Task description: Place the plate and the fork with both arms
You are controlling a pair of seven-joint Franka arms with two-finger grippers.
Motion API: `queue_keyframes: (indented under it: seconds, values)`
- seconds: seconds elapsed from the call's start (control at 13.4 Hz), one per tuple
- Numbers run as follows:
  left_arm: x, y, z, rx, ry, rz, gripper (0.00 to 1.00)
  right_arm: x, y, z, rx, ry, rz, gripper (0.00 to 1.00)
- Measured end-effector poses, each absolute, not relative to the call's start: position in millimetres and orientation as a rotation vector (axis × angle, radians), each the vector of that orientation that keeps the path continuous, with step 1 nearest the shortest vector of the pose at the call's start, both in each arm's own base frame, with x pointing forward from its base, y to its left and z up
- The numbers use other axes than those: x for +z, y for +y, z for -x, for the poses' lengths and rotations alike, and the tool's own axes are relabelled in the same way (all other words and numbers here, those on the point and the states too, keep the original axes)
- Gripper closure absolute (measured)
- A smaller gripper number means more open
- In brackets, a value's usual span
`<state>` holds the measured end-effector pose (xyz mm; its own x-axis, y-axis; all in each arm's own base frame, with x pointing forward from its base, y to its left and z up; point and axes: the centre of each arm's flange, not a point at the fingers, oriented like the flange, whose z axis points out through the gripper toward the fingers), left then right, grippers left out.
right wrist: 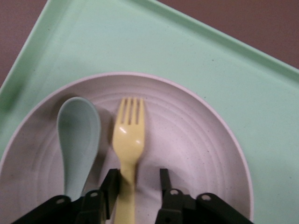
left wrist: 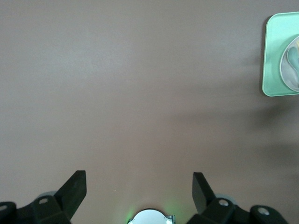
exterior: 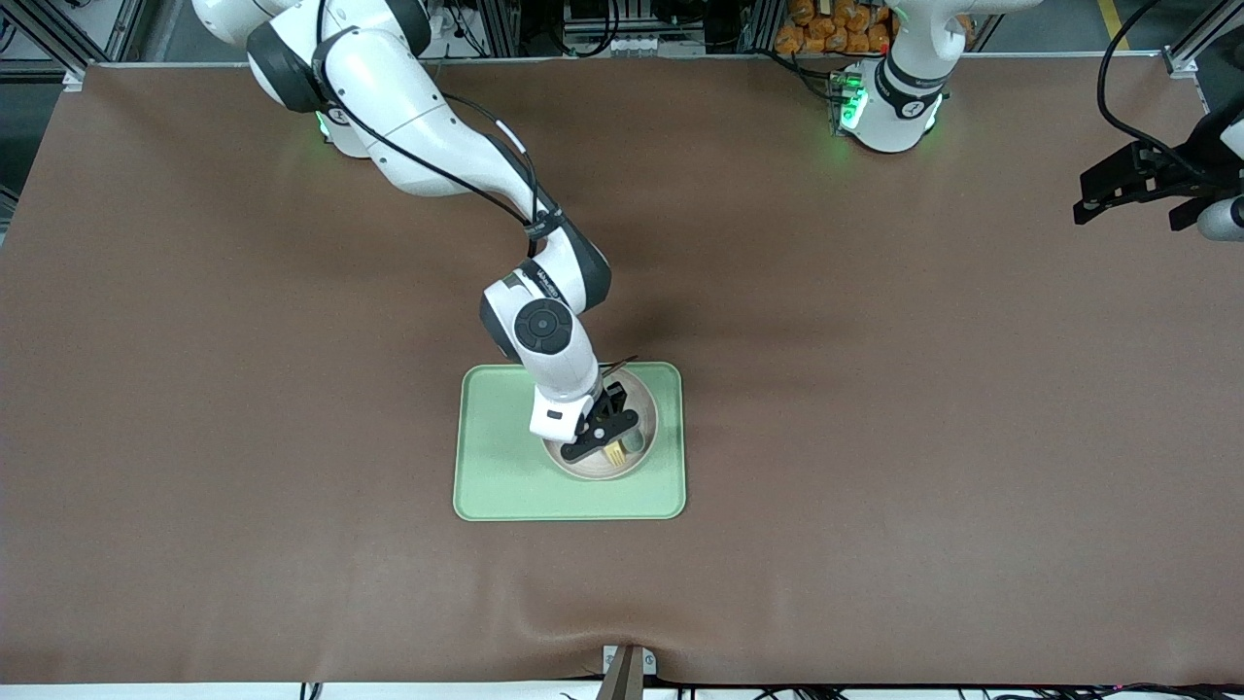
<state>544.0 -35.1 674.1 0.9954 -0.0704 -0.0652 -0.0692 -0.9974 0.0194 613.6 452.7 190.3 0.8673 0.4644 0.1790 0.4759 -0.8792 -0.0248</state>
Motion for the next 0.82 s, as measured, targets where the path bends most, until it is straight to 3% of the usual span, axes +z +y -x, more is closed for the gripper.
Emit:
queue_keyframes:
  seconds: [0.15,0.82]
  values:
    - [670.2,-26.9,-546.5,-0.114,-0.085,-3.114,0.0,192.4,451.0,-616.2,-0.267,-0.733,2.974,0.86]
    - [630.7,-21.8,-559.1,-0.171,-0.066,-3.105,0.0,244.3,419.0,-651.6,-0.274,-0.477,3.008,0.86]
